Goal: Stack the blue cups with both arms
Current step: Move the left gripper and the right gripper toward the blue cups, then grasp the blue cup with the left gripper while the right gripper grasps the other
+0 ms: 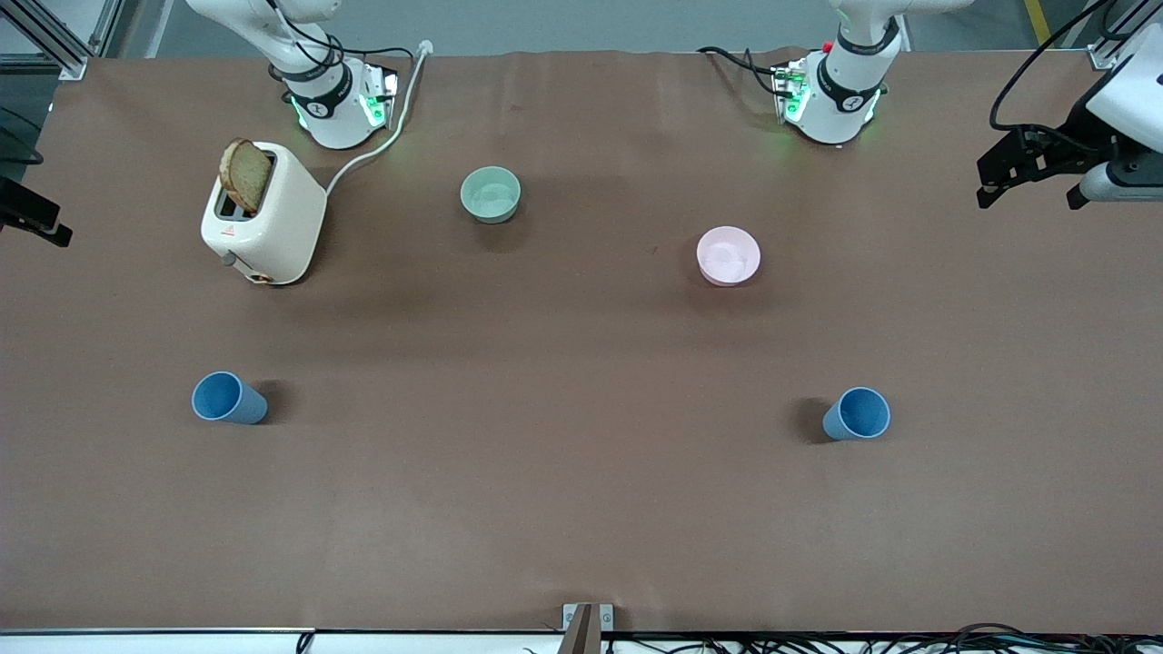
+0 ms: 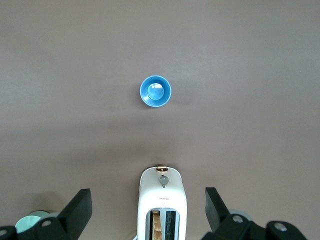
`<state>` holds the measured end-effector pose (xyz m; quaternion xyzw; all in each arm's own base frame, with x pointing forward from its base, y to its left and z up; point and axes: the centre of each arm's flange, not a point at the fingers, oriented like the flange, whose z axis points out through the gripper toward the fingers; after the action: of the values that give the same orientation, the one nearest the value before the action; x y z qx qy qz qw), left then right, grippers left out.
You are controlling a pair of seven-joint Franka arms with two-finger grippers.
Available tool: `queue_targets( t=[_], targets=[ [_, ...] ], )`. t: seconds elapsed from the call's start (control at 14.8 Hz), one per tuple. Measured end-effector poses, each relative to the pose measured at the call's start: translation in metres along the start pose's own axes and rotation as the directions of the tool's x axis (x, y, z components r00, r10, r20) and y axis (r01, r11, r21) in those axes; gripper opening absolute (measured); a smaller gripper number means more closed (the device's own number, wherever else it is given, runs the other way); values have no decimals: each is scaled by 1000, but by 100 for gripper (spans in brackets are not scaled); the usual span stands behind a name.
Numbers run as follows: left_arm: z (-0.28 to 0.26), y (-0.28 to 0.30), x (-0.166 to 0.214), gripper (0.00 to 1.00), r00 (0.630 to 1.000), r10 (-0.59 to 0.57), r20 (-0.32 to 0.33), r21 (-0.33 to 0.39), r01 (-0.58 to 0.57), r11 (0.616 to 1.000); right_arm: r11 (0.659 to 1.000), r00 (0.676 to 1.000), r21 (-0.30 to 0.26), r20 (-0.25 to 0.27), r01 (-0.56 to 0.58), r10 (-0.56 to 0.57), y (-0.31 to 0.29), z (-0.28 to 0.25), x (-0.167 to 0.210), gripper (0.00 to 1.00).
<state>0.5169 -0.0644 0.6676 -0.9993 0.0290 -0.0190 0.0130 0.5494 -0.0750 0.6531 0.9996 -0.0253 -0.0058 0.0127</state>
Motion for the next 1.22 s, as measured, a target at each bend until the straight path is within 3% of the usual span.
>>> queue_targets(
  t=[0.41,0.61,0.95,1.22],
  targets=[
    [7,-3,6,100,1000,-5,8,-2,5,1000,1000,1000,0,2,0,0,0,0,0,100],
    [32,-4,36,100,1000,-6,-15,-12,6,1000,1000,1000,0,5,0,0,0,0,0,100],
    [152,-10,112,100,1000,-15,-25,-30,14,999,1000,1000,1,4,8,-8,0,11,7,100],
    [276,-20,144,100,999,-35,-16,-49,34,998,999,999,-8,14,32,-32,3,99,53,100]
  ],
)
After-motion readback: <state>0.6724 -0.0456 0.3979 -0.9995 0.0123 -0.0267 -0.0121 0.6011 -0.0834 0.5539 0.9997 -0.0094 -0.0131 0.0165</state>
